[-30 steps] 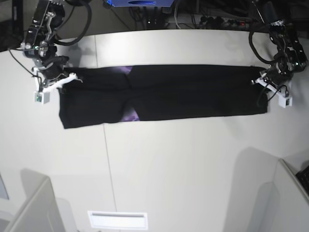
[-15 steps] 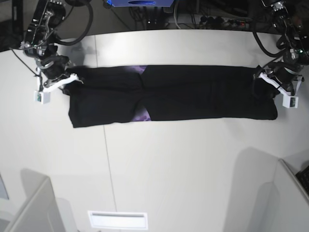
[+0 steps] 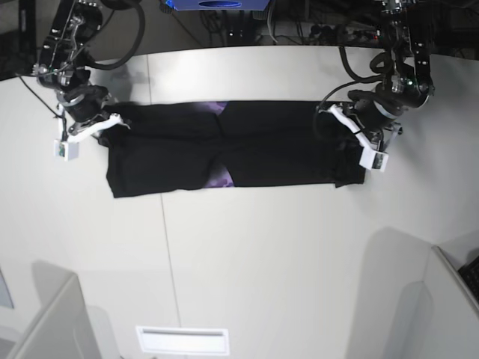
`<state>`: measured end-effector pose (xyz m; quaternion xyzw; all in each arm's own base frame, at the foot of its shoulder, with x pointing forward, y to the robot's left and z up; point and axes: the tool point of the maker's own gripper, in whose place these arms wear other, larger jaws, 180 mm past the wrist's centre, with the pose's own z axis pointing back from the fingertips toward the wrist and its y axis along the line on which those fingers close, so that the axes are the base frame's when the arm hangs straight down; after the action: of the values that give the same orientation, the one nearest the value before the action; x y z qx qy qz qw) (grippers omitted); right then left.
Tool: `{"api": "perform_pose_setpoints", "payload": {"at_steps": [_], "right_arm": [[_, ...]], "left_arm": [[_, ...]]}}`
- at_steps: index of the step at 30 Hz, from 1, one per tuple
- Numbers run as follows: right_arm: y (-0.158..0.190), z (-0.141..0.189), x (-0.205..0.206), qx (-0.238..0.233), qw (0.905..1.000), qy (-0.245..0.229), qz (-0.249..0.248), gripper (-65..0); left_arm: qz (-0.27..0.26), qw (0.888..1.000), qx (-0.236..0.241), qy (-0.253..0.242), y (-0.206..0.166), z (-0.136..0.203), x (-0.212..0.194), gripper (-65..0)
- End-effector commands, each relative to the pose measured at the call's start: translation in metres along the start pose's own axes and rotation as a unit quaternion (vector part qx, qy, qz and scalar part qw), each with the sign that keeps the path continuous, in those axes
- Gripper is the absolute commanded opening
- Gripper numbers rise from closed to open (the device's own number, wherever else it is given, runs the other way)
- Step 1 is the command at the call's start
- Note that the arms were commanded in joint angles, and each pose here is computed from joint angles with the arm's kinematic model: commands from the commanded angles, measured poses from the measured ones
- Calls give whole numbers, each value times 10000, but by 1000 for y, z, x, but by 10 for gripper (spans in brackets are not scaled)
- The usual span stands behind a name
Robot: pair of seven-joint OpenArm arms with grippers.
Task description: Fold the T-shirt properly
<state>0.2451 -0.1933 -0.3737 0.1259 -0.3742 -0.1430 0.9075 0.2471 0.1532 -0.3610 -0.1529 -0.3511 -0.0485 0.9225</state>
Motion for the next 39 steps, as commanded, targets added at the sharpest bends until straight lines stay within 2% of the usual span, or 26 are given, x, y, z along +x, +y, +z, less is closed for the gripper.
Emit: {"api": "perform_pose_setpoints", "payload": {"at_steps": [1, 8, 12, 18, 39], "right_arm": [[1, 3, 12, 30, 9998, -207, 43, -650], [1, 3, 12, 30, 9998, -207, 43, -650], [0, 4, 7, 17, 9999, -158, 32, -650], [-1, 4, 7, 14, 9999, -151, 31, -650], [-1, 4, 7, 11, 9999, -151, 38, -650]], "left_arm": [[-34, 9997, -110, -199, -9, -1, 14, -650], [-30, 9975, -695, -135, -67, -26, 23, -650], [-48, 9956, -938, 14, -88, -37, 17, -650], [181, 9948, -978, 228, -91, -50, 4, -650], [184, 9947, -992, 187, -91, -50, 7, -650]]}}
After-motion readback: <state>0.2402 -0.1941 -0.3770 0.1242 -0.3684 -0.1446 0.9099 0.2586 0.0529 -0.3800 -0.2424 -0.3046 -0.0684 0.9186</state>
